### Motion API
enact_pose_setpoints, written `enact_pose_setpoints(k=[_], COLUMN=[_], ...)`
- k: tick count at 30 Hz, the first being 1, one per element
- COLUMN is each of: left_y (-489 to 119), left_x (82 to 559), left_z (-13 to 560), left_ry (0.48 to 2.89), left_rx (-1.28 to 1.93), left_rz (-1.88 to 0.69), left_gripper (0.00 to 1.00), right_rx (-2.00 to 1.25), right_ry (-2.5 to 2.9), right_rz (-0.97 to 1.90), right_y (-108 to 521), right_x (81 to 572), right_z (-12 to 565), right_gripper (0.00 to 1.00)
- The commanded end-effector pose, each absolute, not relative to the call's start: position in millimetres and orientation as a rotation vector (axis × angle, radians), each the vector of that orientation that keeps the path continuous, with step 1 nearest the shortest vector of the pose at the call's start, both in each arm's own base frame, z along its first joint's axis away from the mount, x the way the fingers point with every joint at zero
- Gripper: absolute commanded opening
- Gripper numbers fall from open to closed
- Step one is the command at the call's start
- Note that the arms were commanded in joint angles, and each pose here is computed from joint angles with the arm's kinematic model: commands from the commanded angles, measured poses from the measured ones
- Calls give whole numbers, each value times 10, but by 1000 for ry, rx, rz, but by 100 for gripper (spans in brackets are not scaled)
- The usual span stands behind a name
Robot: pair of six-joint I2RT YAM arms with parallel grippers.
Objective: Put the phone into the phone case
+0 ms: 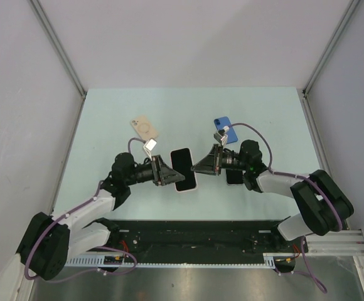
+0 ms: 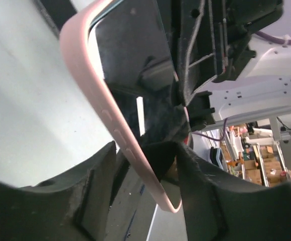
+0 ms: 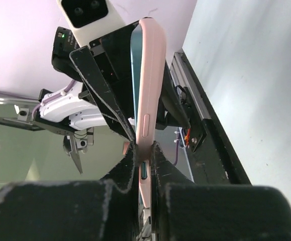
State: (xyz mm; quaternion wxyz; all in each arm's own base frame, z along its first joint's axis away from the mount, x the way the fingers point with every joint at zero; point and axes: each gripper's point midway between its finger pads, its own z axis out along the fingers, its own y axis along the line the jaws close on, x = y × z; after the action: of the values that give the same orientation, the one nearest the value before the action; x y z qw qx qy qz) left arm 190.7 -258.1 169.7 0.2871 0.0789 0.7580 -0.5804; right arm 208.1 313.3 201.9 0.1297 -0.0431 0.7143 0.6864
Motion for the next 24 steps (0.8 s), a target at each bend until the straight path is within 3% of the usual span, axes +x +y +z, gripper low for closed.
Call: enact_pose_setpoints(k=[1,3,5,9,10,12,24], left_y=[-2644,-2650,-2657,-2673,-2675,-2672,-2664], left_x=[1846,1825,1803,1676,1646,1601,1411], left_z=[1934,1960,1973,2005,2021,2034,2010], left_ry=[1922,1916,1914,1915,1908,1905,1931], left_rx=[261,273,297,386,405,431,540], left_rz=[-1671,-1686,-1695,-1752,-1762,-1777,-1862], left_gripper=[48,33,18,3,0,0,0], right_rx=[-262,-296,-313,-325,-336,-362,-484], right_ry=[1892,1884,1905,1922,1905,1913,1912], right_rz=[2089,2077,2040,1949,1927,1877,1768], right_y=[3174,3180,3175,3109,3083,3056,3104], right_x=[1954,1921,1919,1975,2003,2041,2270], right_z=[2392,2388,2331,2274,2313,2277,2352], right_gripper=[0,4,16,45,56,63,66])
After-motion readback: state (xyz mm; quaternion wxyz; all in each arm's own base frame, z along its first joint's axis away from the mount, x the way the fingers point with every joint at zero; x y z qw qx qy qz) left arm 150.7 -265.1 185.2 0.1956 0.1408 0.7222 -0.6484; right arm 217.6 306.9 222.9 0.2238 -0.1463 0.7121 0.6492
